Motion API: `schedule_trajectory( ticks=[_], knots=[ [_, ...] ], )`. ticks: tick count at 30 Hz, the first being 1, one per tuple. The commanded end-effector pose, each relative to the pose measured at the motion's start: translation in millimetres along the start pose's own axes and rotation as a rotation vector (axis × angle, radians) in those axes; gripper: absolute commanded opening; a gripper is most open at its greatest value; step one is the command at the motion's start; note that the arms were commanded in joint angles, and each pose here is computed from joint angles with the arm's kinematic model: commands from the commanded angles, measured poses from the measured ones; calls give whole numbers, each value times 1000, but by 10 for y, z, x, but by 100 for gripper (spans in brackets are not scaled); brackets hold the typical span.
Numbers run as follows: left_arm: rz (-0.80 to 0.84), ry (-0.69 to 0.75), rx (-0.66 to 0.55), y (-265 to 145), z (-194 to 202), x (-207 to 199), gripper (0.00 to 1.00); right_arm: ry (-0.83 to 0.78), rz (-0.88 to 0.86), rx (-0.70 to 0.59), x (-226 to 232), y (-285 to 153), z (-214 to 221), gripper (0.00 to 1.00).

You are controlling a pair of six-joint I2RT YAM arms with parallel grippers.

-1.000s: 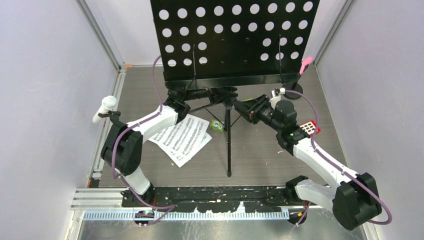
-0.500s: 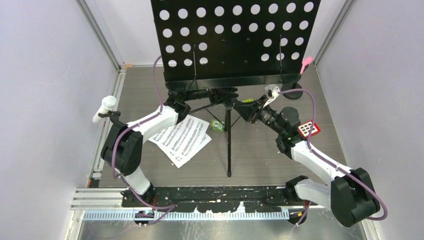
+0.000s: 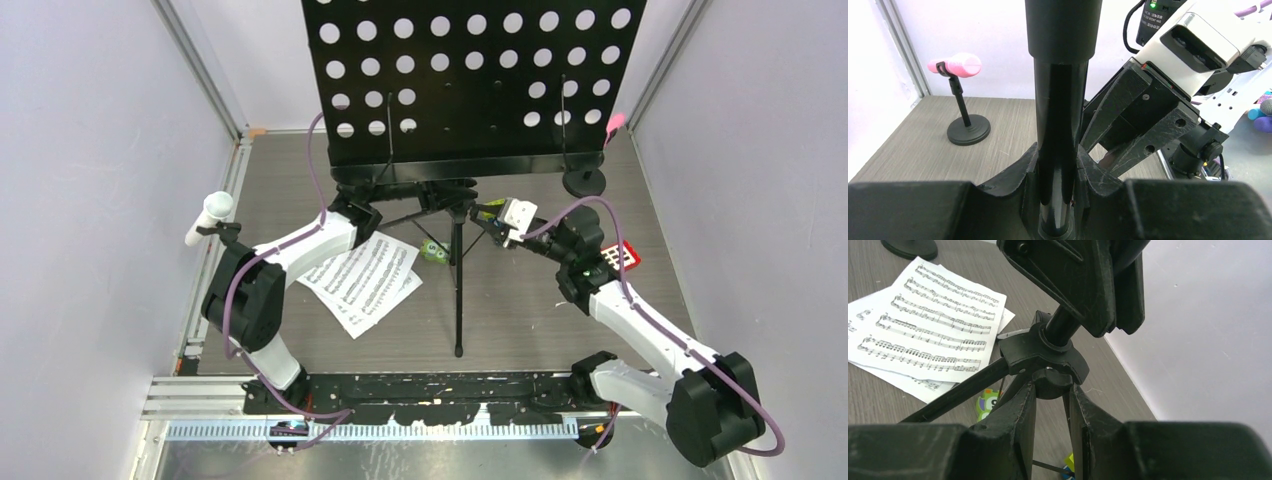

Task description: Pack up the instrument practice props

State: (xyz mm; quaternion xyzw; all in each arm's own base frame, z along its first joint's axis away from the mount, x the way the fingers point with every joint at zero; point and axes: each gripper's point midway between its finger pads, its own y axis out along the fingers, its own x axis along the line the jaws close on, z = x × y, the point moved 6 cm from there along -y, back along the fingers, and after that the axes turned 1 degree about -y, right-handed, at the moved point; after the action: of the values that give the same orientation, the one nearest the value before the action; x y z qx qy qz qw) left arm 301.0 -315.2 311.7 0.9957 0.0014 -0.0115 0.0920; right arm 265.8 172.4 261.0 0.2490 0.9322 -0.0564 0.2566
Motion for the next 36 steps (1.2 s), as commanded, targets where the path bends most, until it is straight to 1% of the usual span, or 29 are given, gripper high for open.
schedule_trajectory(
  ticks=[1, 2, 3, 5, 7, 8, 9, 12, 14, 16, 18, 20, 22, 25, 28, 31, 34, 36],
  knots=[
    [83, -145, 88, 36, 242, -215, 0, -105, -39, -141, 24, -10, -385, 22],
    [82, -144, 88, 34, 242, -211, 0, -82, -30, -158, 48, -44, -419, 26],
    [83, -144, 89, 35, 247, -214, 0, -43, -16, -170, 69, -63, -423, 33],
    [82, -147, 90, 30, 257, -207, 0, 20, 32, -219, 98, -139, -490, 52],
    [82, -147, 90, 37, 257, -207, 0, 82, 71, -256, 127, -208, -531, 67],
    [81, -147, 89, 35, 256, -203, 0, 112, 88, -270, 144, -245, -547, 73],
    [80, -148, 91, 34, 264, -201, 0, 156, 106, -286, 160, -279, -566, 76],
    [81, -150, 91, 34, 266, -202, 0, 314, 201, -341, 170, -389, -599, 77],
    [81, -148, 90, 34, 263, -205, 0, 483, 301, -380, 148, -459, -577, 77],
    [80, -150, 91, 37, 267, -202, 0, 688, 413, -406, 113, -524, -521, 75],
    [78, -151, 92, 33, 274, -193, 0, 941, 543, -392, 69, -567, -409, 74],
    [81, -152, 92, 38, 277, -200, 0, 1208, 726, -330, -2, -625, -276, 72],
    [80, -150, 92, 36, 271, -200, 0, 1385, 801, -244, -3, -613, -222, 69],
    [81, -147, 93, 34, 268, -203, 0, 1496, 771, -156, -6, -505, -279, 71],
    [80, -148, 93, 32, 268, -202, 0, 1610, 712, -144, -15, -377, -351, 70],
    [81, -146, 97, 29, 272, -203, 0, 1749, 677, -118, 13, -267, -342, 67],
    [78, -141, 98, 25, 266, -200, 0, 1860, 667, -71, 53, -180, -280, 62],
    [78, -140, 97, 27, 257, -203, 0, 1915, 637, -55, 75, -117, -261, 60]
  ],
)
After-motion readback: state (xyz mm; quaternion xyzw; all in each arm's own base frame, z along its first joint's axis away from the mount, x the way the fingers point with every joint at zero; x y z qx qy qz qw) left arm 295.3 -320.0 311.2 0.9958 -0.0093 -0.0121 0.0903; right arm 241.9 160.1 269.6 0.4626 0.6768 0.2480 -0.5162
